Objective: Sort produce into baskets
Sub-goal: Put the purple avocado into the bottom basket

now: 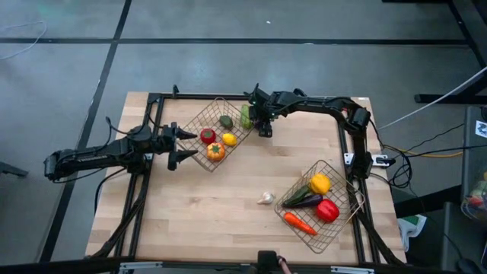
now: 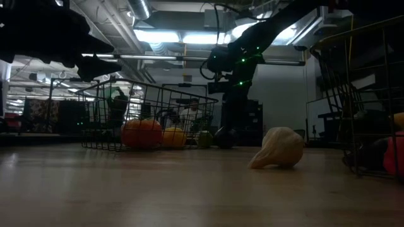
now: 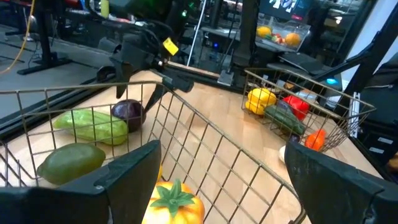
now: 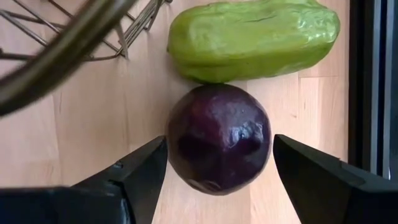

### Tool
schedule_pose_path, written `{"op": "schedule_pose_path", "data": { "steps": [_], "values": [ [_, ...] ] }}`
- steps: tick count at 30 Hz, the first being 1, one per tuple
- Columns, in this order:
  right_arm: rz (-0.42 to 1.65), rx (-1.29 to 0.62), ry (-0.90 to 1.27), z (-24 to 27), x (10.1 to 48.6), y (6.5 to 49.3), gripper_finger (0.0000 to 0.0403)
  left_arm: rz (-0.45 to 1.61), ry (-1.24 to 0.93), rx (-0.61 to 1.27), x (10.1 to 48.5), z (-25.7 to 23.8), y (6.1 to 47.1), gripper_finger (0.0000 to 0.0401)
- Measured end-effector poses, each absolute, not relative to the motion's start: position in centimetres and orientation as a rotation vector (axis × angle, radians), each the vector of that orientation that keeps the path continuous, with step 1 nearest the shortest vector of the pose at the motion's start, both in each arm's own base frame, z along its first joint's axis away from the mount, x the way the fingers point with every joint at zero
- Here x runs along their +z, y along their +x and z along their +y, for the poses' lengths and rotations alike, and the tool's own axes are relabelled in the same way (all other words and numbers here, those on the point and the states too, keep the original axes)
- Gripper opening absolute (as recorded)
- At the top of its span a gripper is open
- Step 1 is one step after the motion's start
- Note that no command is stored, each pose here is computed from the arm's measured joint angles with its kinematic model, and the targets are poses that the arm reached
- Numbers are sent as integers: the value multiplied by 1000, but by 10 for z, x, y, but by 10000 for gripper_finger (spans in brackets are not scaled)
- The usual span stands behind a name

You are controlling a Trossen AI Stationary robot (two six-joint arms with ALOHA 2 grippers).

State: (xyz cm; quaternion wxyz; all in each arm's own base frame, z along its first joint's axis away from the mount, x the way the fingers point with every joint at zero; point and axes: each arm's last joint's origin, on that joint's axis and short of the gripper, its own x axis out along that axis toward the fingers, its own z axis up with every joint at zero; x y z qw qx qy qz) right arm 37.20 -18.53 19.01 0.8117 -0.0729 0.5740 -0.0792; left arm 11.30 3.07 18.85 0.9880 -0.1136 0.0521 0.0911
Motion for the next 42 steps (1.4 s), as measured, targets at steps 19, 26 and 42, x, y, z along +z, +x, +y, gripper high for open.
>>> {"op": "schedule_pose_path", "data": {
  "steps": [19,26,42],
  "values": [
    [1221,-176,-148,-185,190,372,291,243,-167,174,176,29,111,335],
    [1224,-177,-144,-185,190,372,291,120,-13,56,188,25,106,335],
    [1217,-180,-143,-185,191,373,291,36,26,25,192,18,85,335]
  ]
}}
